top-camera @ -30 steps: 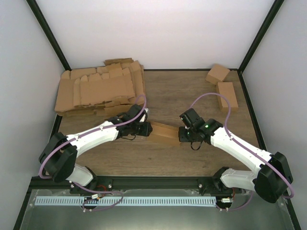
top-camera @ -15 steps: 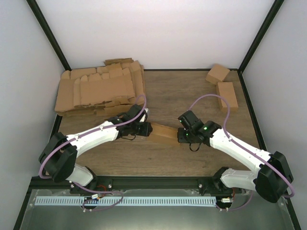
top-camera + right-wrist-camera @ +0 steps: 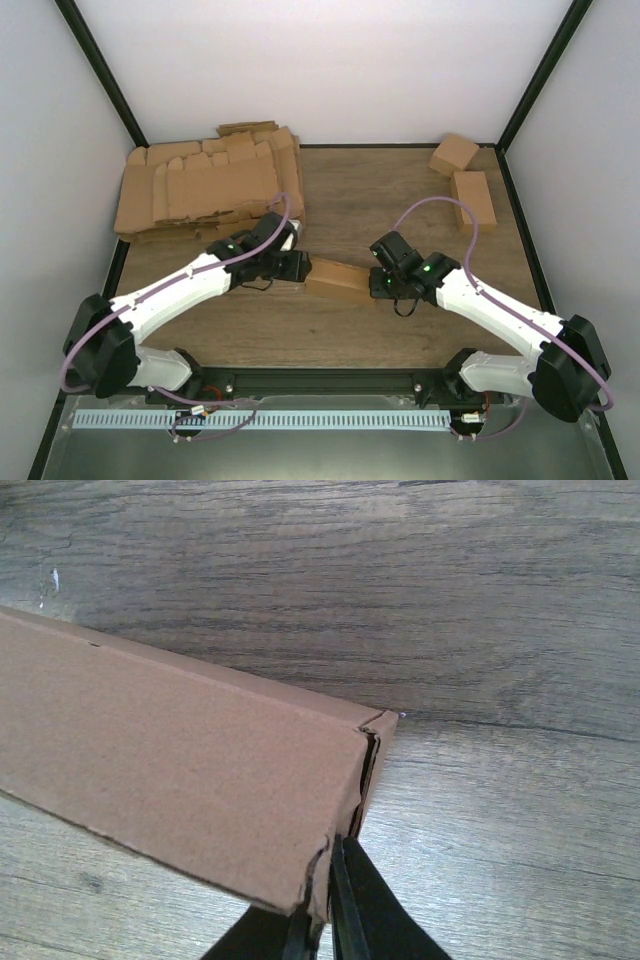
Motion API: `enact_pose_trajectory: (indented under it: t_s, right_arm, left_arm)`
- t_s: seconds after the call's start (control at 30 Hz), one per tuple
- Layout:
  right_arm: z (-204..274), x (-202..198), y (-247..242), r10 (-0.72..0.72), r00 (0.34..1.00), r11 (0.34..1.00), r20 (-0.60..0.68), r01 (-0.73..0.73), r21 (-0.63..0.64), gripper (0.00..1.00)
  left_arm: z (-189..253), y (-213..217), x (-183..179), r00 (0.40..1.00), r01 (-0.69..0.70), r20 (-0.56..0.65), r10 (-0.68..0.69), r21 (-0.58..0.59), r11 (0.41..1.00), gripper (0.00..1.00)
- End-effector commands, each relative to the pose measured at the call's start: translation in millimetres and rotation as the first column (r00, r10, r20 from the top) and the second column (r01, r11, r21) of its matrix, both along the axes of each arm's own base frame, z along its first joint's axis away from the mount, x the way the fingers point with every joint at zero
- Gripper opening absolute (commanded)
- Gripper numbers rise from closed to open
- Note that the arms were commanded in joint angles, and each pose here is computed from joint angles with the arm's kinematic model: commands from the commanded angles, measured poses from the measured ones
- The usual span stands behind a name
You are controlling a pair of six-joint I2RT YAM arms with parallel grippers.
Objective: Fold the paper box
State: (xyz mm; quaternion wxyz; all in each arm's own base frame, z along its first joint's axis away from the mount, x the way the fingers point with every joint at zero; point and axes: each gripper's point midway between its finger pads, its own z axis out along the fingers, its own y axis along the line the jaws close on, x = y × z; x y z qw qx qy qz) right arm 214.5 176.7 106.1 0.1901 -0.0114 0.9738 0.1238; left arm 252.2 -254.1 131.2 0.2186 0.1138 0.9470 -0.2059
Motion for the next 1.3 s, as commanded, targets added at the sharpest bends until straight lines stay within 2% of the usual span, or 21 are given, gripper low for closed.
enact_pose_trajectory:
  t_s: [0.0, 0.13, 0.4, 0.57, 0.8, 1.0, 1.13, 1.27]
  right_arm:
    - [-11.8, -11.3, -3.4, 0.023, 0.998, 0.998, -0.059, -0.026, -0.051, 0.06]
    - [-10.4, -10.2, -1.5, 0.032, 0.998, 0.998, -0.057, -0.034, -0.048, 0.06]
    - [-9.0, -8.4, 0.4, 0.039, 0.998, 0.998, -0.055, -0.042, -0.048, 0.06]
    - [-8.8, -8.3, 2.0, 0.045, 0.997, 0.998, -0.055, -0.048, -0.043, 0.07]
    - [-7.2, -8.3, 3.0, 0.055, 0.997, 0.998, -0.049, -0.057, -0.036, 0.08]
    - [-7.4, -7.9, 5.6, 0.070, 0.997, 0.997, -0.045, -0.071, -0.027, 0.08]
    - [-7.7, -7.5, 7.9, 0.089, 0.995, 0.996, -0.041, -0.090, -0.024, 0.11]
    - [-6.1, -7.2, 10.9, 0.106, 0.994, 0.994, -0.031, -0.106, -0.009, 0.21]
  left_arm:
    - [23.3, 20.7, 9.6, 0.998, -0.020, 0.060, 0.019, 0.015, 1.000, 0.59]
    - [21.6, 21.5, 15.6, 0.997, 0.030, 0.077, -0.032, 0.034, 0.999, 0.57]
    - [0.1, 5.7, 13.4, 0.990, 0.136, 0.035, -0.137, 0.038, 0.990, 0.49]
    - [-7.0, 1.4, 16.5, 0.986, 0.158, 0.042, -0.160, 0.045, 0.986, 0.45]
    - [-4.4, -6.7, 17.3, 0.983, 0.176, 0.053, -0.178, 0.039, 0.984, 0.21]
    - [-3.8, -0.8, 8.7, 0.988, 0.152, -0.015, -0.152, 0.075, 0.986, 0.04]
    - [-4.0, -1.6, 0.9, 0.988, 0.132, -0.083, -0.127, 0.059, 0.990, 0.04]
    - [-4.1, -7.0, -4.7, 0.986, 0.106, -0.131, -0.103, 0.013, 0.994, 0.04]
